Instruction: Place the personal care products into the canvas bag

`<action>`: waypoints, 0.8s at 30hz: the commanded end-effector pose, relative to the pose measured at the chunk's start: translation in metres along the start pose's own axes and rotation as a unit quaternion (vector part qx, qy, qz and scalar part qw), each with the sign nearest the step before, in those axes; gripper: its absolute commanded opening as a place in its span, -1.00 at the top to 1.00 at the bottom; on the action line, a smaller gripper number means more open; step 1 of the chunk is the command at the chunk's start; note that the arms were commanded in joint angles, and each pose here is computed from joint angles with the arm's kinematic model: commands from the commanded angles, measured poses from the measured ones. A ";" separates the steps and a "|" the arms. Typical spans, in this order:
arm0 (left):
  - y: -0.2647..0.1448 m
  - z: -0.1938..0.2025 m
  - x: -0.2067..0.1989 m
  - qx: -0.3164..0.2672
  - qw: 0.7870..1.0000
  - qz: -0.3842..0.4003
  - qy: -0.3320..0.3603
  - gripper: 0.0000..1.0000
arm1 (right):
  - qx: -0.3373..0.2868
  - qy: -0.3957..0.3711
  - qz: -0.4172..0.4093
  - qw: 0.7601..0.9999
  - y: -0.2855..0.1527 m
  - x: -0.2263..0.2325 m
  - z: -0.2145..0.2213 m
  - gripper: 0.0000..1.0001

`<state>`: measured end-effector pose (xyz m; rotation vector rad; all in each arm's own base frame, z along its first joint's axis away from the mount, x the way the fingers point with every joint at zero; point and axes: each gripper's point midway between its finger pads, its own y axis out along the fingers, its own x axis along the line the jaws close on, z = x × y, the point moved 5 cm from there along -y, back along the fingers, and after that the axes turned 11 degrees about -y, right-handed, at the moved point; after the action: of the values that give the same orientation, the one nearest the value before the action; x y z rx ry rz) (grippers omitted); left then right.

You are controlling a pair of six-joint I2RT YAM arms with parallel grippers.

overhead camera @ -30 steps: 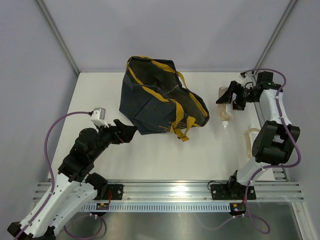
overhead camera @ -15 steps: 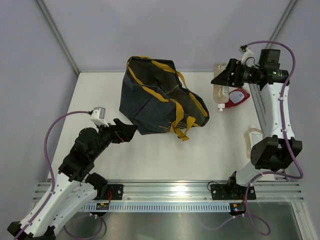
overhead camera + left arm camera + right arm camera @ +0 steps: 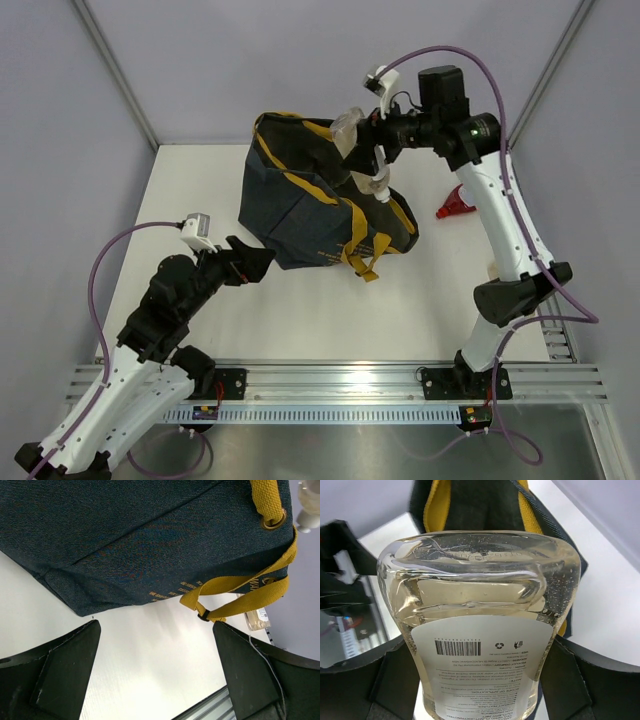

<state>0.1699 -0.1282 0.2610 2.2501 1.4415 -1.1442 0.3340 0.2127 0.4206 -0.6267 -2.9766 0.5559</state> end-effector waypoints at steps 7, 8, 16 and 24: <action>-0.003 -0.014 -0.015 -0.026 0.999 0.028 -0.007 -0.97 | 0.007 -0.111 0.109 0.988 0.051 -0.039 -0.016 1.00; -0.003 -0.014 -0.015 -0.026 0.999 0.028 -0.006 -0.98 | 0.012 -0.116 0.106 0.987 0.054 -0.038 -0.014 0.99; -0.002 -0.011 -0.012 -0.026 0.999 0.026 -0.005 -0.98 | 0.035 -0.167 0.128 0.977 0.078 -0.017 -0.003 0.48; -0.005 -0.010 -0.009 -0.027 0.999 0.023 -0.002 -0.98 | -0.048 -0.157 0.180 0.970 0.041 -0.008 -0.047 0.96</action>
<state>0.1680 -0.1271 0.2631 2.2447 1.4322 -1.1380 0.3651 0.2760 0.3319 -0.8272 -2.9502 1.0410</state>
